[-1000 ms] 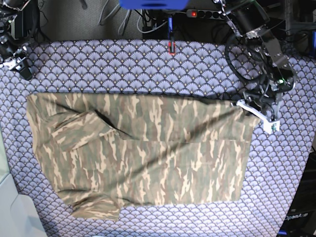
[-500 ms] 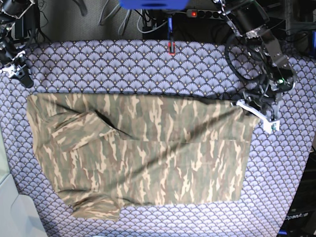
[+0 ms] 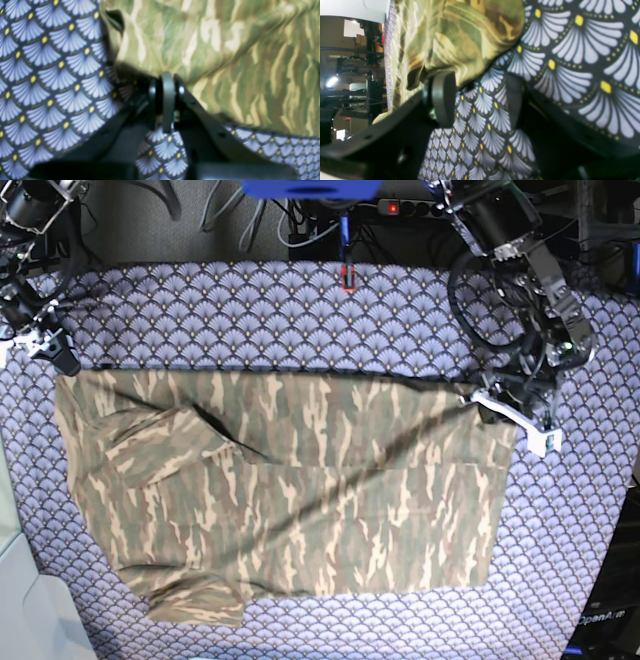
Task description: Fold the T-shirt properly
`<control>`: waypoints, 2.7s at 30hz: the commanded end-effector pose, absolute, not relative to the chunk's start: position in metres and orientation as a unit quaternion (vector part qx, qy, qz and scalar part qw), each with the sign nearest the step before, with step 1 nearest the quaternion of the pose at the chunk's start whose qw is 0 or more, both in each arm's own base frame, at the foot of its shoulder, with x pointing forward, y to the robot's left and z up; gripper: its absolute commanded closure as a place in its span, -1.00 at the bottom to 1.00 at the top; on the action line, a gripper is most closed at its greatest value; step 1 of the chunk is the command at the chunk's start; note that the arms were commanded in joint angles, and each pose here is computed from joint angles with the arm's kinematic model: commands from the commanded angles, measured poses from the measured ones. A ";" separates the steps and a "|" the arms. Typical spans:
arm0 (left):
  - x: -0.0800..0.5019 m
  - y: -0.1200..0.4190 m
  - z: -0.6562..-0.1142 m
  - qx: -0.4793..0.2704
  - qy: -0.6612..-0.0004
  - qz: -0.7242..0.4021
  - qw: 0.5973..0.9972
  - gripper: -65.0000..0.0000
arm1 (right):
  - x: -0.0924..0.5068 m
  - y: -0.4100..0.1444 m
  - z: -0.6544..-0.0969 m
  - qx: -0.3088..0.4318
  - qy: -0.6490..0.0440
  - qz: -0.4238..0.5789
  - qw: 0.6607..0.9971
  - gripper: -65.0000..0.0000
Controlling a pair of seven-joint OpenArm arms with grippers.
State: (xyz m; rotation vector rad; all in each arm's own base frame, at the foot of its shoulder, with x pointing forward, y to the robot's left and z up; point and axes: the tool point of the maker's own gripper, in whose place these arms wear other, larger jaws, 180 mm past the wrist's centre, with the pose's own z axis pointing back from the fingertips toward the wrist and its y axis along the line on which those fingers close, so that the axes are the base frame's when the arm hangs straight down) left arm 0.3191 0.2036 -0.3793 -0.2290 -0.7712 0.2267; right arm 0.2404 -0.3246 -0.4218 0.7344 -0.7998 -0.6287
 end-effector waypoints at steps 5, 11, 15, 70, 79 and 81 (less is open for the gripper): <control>0.328 0.207 -0.365 -0.112 -0.401 0.109 0.903 0.98 | 0.265 -0.307 -0.416 0.366 -0.388 -0.284 0.797 -0.05; 0.326 0.208 -0.366 -0.112 -0.400 0.111 0.903 0.98 | 0.281 -0.295 -0.428 0.391 -0.365 -0.295 0.792 -0.04; 0.318 0.209 -0.371 -0.109 -0.395 0.112 0.906 0.98 | 0.294 -0.291 -0.427 0.393 -0.365 -0.285 0.795 -0.04; 0.307 0.214 -0.348 -0.081 -0.414 0.095 0.902 0.98 | 0.293 -0.270 -0.368 0.347 -0.424 -0.136 0.825 1.00; 0.284 0.215 -0.364 -0.075 -0.374 0.092 0.920 0.98 | 0.259 -0.270 -0.386 0.336 -0.396 -0.143 0.842 1.00; 0.279 0.221 -0.363 -0.065 -0.371 0.088 0.922 0.98 | 0.251 -0.272 -0.390 0.333 -0.390 -0.147 0.846 1.00</control>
